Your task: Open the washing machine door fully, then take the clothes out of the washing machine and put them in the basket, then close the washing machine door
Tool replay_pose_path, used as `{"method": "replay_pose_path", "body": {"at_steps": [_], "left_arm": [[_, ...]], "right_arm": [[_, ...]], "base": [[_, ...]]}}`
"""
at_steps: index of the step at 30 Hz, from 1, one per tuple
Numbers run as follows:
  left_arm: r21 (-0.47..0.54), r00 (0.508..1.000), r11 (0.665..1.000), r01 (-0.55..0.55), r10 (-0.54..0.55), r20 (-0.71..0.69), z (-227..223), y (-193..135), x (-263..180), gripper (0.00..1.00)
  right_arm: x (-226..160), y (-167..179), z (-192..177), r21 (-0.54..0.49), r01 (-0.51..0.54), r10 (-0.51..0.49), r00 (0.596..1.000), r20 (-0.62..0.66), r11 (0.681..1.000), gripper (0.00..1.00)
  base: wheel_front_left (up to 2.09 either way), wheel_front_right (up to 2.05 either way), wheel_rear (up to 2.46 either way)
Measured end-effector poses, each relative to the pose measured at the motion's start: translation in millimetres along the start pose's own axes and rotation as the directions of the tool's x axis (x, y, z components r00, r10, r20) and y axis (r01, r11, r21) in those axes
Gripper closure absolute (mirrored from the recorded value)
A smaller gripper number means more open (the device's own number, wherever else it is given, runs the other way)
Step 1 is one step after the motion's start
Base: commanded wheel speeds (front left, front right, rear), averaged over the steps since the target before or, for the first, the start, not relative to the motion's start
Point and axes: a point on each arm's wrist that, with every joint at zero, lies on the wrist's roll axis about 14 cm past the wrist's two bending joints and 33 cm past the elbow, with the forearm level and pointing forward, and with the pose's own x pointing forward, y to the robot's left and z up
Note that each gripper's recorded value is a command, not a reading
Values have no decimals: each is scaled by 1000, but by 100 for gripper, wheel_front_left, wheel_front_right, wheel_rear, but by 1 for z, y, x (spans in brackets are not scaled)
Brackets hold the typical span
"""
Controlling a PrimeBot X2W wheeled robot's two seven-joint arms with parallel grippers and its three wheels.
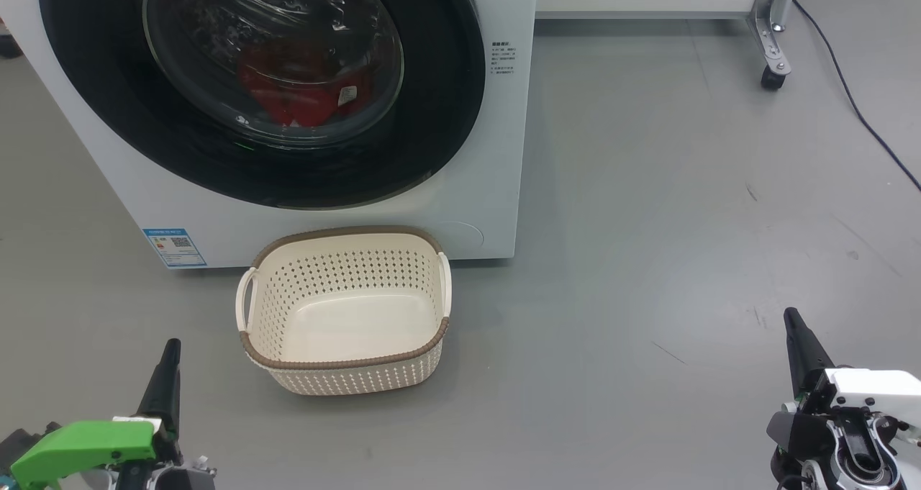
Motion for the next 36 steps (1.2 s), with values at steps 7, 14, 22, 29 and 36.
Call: {"method": "replay_pose_path", "body": {"at_steps": [7,14,22,29,36], "left_arm": [[0,1000,1000,0,0,0,0,0,0,100],[0,1000,1000,0,0,0,0,0,0,100],[-1,1000,1000,-5,5,0,0,2,0,100],[-36,993,992,-118,118,-7,-10,41,-17,0],[-34,994,994,-106,106,12,-7,37,-16,0]], "right_arm": [[0,0,0,0,0,0,1000,0,1000,100],[0,0,0,0,0,0,1000,0,1000,100],[-1,-2,0,1,6,-6,1000,-1,1000,100],[-21,-44,-8,40,127,-128,992,0,991,0],[-19,-41,-8,33,116,-117,993,13,993,0]], "base": [[0,0,0],[0,0,0],[0,0,0],[0,0,0],[0,0,0]]}}
